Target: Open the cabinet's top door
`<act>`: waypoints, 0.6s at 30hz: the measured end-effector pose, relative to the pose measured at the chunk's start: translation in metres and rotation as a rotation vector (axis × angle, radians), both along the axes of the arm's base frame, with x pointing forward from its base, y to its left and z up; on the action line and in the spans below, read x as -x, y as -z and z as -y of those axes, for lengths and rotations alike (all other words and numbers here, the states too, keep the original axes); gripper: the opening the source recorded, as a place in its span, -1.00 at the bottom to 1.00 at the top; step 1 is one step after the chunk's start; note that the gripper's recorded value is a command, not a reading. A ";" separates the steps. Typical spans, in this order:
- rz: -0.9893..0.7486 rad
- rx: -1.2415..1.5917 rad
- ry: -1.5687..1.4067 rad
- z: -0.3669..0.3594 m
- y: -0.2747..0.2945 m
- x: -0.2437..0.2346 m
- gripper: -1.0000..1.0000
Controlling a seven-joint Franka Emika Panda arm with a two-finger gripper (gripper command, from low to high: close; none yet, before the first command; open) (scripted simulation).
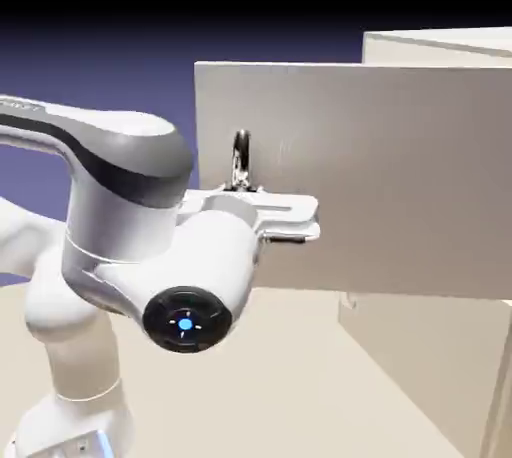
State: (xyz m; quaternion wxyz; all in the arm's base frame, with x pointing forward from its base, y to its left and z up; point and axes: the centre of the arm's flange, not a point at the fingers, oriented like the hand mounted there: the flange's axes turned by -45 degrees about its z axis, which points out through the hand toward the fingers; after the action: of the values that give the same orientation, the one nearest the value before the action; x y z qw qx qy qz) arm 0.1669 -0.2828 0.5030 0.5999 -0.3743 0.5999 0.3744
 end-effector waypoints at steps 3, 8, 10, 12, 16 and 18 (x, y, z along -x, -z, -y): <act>0.000 0.000 -0.064 0.026 0.000 0.001 -1.00; 0.000 0.000 -0.153 0.063 0.000 0.001 -1.00; 0.000 0.000 -0.186 0.076 0.000 0.000 -1.00; 0.000 0.000 -0.218 0.089 0.000 -0.002 -1.00; 0.000 0.000 -0.283 0.115 0.000 -0.006 -1.00; 0.000 0.000 -0.316 0.129 0.000 -0.009 -1.00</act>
State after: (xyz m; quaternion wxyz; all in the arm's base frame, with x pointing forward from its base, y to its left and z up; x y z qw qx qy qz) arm 0.1757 -0.4115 0.5031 0.5335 -0.4640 0.5336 0.4640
